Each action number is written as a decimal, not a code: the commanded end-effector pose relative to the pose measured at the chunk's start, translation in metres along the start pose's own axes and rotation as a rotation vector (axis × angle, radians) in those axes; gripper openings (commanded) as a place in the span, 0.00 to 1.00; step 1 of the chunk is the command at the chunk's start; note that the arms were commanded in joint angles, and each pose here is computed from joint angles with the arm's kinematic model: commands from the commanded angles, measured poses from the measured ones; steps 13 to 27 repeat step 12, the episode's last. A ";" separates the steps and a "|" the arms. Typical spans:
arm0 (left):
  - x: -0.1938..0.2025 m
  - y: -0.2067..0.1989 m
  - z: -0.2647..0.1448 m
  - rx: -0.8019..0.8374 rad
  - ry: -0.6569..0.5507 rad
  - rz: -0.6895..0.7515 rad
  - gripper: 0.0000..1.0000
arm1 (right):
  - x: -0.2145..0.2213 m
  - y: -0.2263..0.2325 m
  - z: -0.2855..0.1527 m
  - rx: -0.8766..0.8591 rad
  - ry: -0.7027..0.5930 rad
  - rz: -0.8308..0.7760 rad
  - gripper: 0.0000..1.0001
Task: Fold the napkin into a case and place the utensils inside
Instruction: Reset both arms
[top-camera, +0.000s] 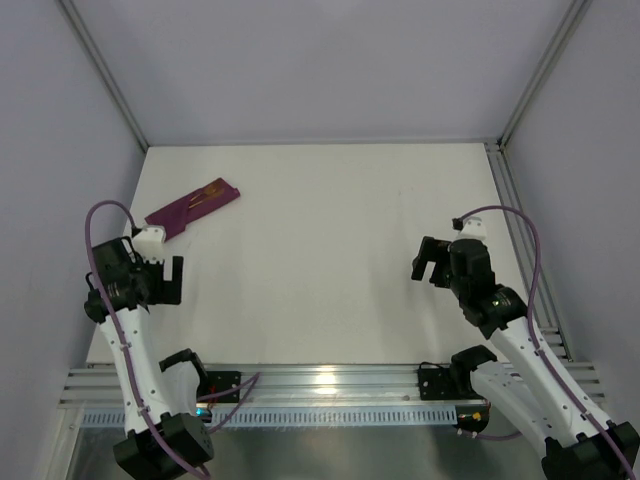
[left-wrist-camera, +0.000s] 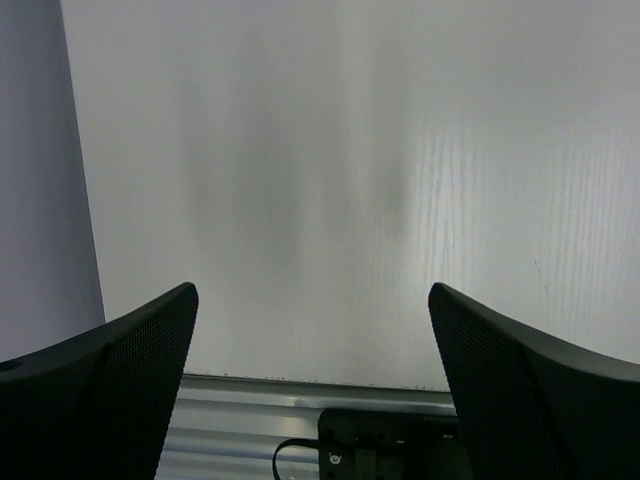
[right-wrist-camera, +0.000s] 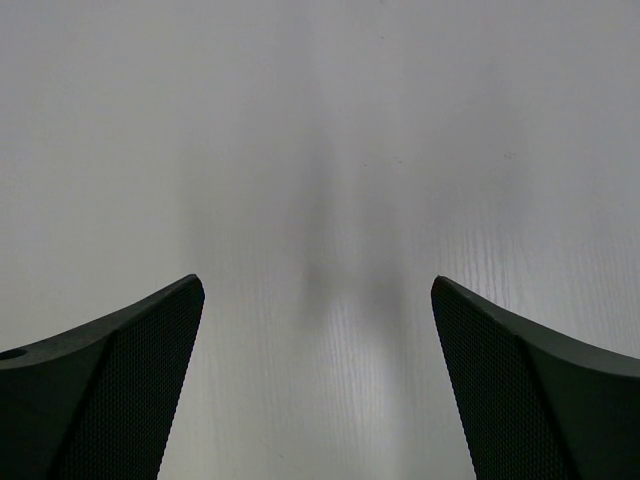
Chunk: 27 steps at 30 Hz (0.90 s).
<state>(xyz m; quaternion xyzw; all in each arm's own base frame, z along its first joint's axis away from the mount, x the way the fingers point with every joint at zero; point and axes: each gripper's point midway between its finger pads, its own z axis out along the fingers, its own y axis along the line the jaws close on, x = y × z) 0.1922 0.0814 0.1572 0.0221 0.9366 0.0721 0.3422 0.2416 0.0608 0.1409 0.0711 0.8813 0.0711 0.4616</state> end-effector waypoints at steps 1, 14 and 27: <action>0.023 -0.014 -0.013 0.061 0.073 0.061 0.99 | -0.012 -0.006 0.003 0.042 -0.066 0.051 0.99; 0.032 -0.018 -0.017 -0.008 -0.024 0.062 0.99 | -0.021 -0.009 -0.005 0.033 -0.163 0.124 0.99; 0.032 -0.018 -0.017 -0.008 -0.024 0.062 0.99 | -0.021 -0.009 -0.005 0.033 -0.163 0.124 0.99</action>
